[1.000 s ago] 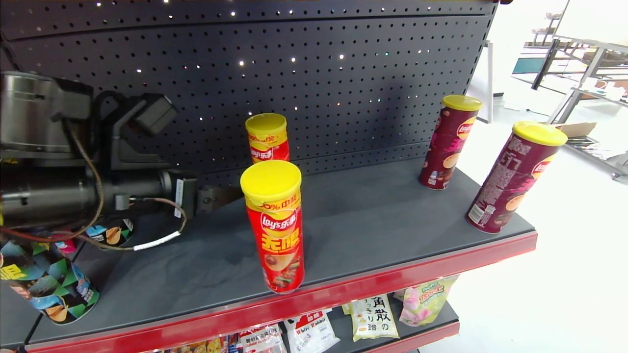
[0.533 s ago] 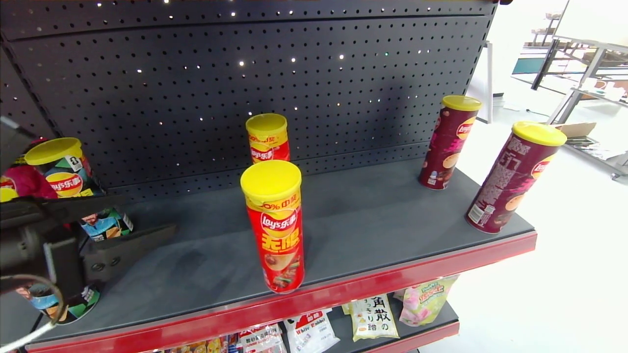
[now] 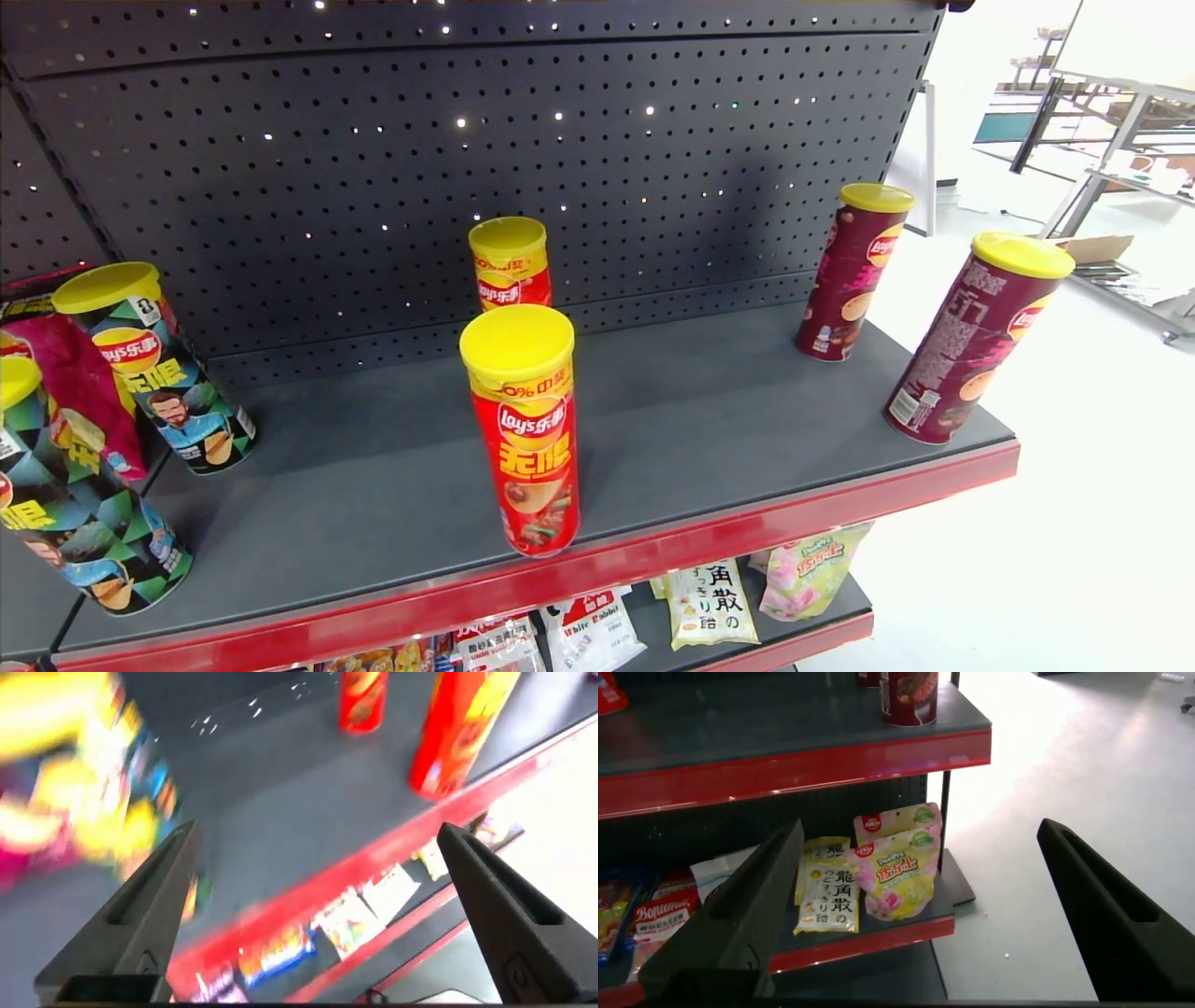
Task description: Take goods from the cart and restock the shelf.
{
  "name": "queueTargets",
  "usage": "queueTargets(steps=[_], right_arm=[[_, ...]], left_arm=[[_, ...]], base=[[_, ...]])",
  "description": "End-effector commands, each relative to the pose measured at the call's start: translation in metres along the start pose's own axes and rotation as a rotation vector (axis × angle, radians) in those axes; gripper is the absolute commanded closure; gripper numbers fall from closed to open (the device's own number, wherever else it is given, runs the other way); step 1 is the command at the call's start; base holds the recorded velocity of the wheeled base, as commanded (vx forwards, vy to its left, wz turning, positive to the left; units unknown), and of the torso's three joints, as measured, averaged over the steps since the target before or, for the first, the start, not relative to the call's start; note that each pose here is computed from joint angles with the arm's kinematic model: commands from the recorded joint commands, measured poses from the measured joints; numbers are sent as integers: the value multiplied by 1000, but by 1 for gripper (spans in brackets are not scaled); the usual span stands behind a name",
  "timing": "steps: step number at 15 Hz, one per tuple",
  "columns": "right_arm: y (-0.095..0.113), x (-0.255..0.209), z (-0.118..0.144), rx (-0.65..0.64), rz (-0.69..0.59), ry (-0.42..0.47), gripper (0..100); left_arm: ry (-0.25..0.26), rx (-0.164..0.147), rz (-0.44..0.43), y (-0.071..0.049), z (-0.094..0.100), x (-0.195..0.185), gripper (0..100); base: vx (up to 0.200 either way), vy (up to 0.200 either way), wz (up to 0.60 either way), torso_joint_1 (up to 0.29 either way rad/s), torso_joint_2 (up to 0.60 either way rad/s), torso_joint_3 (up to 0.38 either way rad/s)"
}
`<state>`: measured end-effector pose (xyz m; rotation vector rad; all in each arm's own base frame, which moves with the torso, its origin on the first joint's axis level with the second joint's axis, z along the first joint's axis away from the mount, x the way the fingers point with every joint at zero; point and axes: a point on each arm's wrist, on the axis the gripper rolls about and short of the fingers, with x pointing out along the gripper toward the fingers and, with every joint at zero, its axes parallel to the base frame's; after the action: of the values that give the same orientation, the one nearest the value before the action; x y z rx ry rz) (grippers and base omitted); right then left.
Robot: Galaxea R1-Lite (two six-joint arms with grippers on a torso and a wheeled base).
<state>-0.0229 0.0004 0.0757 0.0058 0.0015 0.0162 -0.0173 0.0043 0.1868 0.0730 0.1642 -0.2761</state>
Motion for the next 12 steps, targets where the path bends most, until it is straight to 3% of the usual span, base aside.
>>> queueTargets(steps=[1, 3, 8, 12], right_arm=[[0, 0, 0, 0, 1, 0, 0], [0, 0, 0, 0, -1, 0, 0], [0, 0, 0, -9, 8, 0, 0], [0, 0, 0, -15, 15, 0, 0]], left_arm=[[-66, -75, 78, -2, -40, -23, 0], [-46, -73, 152, -2, -56, -19, 0], [-38, -49, 244, 0, -58, -19, 0], [-38, -50, 243, 0, -59, -18, 0]], base=[[0, 0, 0, 0, 0, 0], [0, 0, 0, 0, 0, 0], [0, 0, 0, 0, 0, 0], [0, 0, 600, 2, 4, 4]])
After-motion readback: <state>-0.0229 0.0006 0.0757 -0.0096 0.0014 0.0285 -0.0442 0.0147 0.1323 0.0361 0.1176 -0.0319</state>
